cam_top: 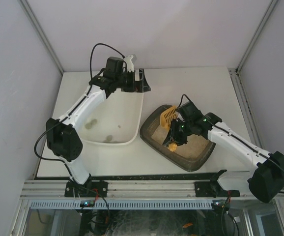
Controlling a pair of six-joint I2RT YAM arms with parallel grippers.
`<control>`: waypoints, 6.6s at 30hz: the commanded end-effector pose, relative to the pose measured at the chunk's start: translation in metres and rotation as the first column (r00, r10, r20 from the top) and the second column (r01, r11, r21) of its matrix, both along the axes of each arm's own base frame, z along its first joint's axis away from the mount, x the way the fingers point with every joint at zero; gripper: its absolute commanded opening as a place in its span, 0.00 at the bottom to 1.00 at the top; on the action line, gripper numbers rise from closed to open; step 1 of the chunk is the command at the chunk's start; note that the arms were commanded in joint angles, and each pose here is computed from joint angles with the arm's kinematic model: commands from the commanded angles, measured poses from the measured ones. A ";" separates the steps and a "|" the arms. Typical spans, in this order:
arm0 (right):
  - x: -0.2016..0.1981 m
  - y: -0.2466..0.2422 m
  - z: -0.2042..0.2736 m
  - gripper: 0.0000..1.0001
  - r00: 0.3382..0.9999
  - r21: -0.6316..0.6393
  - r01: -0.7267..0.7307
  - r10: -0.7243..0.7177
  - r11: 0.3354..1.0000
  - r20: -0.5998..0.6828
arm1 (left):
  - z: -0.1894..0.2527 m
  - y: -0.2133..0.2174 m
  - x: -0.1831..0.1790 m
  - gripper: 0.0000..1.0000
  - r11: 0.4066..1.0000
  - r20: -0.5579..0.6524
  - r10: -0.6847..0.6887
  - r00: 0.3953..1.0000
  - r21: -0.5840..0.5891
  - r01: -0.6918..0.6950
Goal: Clean the litter box
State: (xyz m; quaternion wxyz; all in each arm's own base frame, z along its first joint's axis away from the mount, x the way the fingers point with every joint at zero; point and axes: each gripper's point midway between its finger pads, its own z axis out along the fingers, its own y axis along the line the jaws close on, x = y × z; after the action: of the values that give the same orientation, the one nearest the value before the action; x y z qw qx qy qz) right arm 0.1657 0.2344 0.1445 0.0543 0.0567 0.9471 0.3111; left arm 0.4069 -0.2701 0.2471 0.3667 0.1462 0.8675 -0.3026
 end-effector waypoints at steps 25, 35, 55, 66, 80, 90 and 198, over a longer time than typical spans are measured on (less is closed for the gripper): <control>0.019 -0.027 -0.024 0.00 0.985 -0.228 -0.048 0.009 0.973 -0.171 | -0.025 -0.045 0.007 1.00 0.907 -0.295 0.093 0.951 -0.368 -0.203; 0.041 -0.005 -0.039 0.00 0.983 -0.158 -0.023 -0.006 0.987 -0.182 | -0.037 -0.040 0.007 1.00 0.913 -0.295 0.118 0.948 -0.343 -0.221; 0.059 0.043 -0.059 0.00 0.990 0.301 0.085 -0.047 0.950 -0.132 | -0.051 -0.032 0.005 1.00 0.922 -0.299 0.147 0.943 -0.304 -0.240; 0.063 0.041 -0.054 0.00 0.994 0.449 0.108 -0.104 0.887 -0.034 | -0.049 -0.030 0.005 1.00 0.921 -0.298 0.143 0.944 -0.309 -0.237; 0.018 -0.001 -0.026 0.00 0.994 0.335 0.108 -0.094 0.936 -0.058 | -0.055 -0.025 0.009 1.00 0.922 -0.297 0.147 0.944 -0.305 -0.239; -0.013 -0.025 -0.027 0.00 0.990 0.257 0.116 -0.091 0.959 -0.109 | -0.055 -0.011 0.018 1.00 0.920 -0.277 0.158 0.948 -0.308 -0.244; -0.012 -0.031 -0.028 0.00 0.988 0.336 -0.017 -0.036 0.942 0.152 | -0.025 0.022 0.025 1.00 0.936 -0.137 0.211 0.968 -0.256 -0.241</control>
State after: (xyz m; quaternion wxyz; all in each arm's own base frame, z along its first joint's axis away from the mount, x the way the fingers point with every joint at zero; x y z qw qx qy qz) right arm 0.1477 0.1949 0.0980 0.0886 0.1030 0.8876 0.4402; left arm 0.4290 -0.2548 0.1738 0.3105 -0.0607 0.8668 -0.3855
